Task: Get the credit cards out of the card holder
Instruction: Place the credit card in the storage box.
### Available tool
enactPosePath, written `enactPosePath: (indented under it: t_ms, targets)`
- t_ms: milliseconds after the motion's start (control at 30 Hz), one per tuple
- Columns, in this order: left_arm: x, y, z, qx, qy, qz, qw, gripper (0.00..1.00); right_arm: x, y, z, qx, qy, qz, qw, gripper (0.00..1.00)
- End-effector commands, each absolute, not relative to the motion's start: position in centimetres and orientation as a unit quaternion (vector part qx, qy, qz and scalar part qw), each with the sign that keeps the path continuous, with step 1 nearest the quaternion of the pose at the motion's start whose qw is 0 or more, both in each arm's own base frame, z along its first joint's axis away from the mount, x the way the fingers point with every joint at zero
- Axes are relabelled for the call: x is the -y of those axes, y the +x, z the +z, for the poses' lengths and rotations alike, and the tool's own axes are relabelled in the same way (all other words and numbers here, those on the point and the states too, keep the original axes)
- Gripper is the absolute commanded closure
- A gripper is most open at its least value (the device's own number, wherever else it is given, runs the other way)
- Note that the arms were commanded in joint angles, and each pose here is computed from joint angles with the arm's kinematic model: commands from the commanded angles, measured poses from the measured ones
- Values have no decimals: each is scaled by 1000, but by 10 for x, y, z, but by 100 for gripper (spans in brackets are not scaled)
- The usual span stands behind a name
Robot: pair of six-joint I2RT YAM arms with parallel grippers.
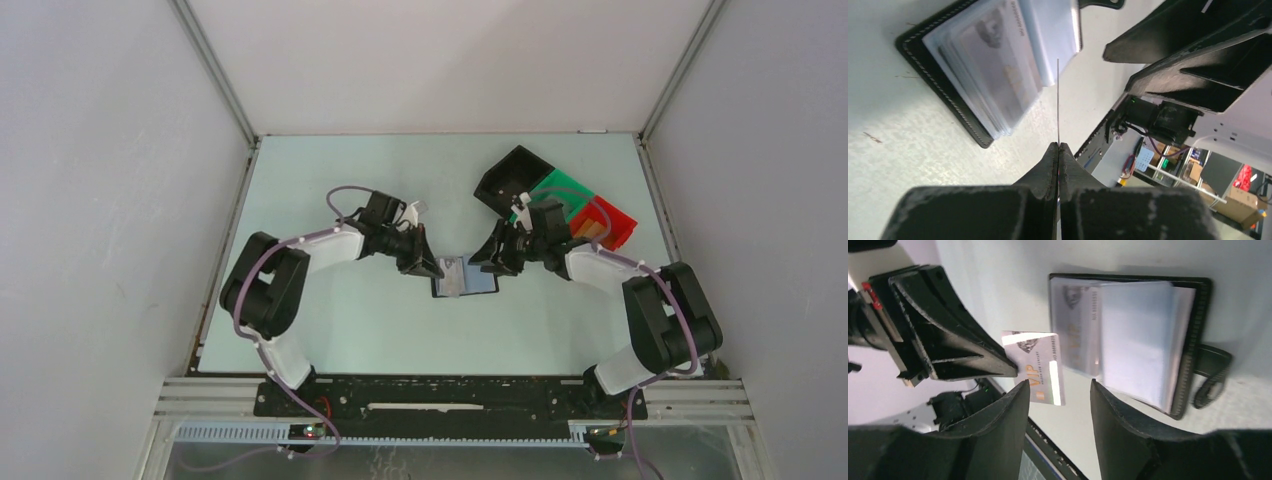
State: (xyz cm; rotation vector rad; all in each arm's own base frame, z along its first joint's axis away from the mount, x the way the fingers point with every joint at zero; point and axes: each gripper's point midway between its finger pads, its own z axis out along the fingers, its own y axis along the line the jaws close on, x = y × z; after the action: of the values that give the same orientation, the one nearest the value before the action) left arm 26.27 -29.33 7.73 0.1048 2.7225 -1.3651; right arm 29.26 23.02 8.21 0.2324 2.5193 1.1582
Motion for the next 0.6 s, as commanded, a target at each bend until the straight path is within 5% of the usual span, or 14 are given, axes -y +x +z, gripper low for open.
enactPosePath:
  t_ms: [0,567]
  targets:
    - [297,251,117,-861,85,-497,65,100,-252,280,118,-845,5,503,181,42]
    - [309,262,178,-797,99,-589,84,100,-275,259,153,-788,-68,591,160,42]
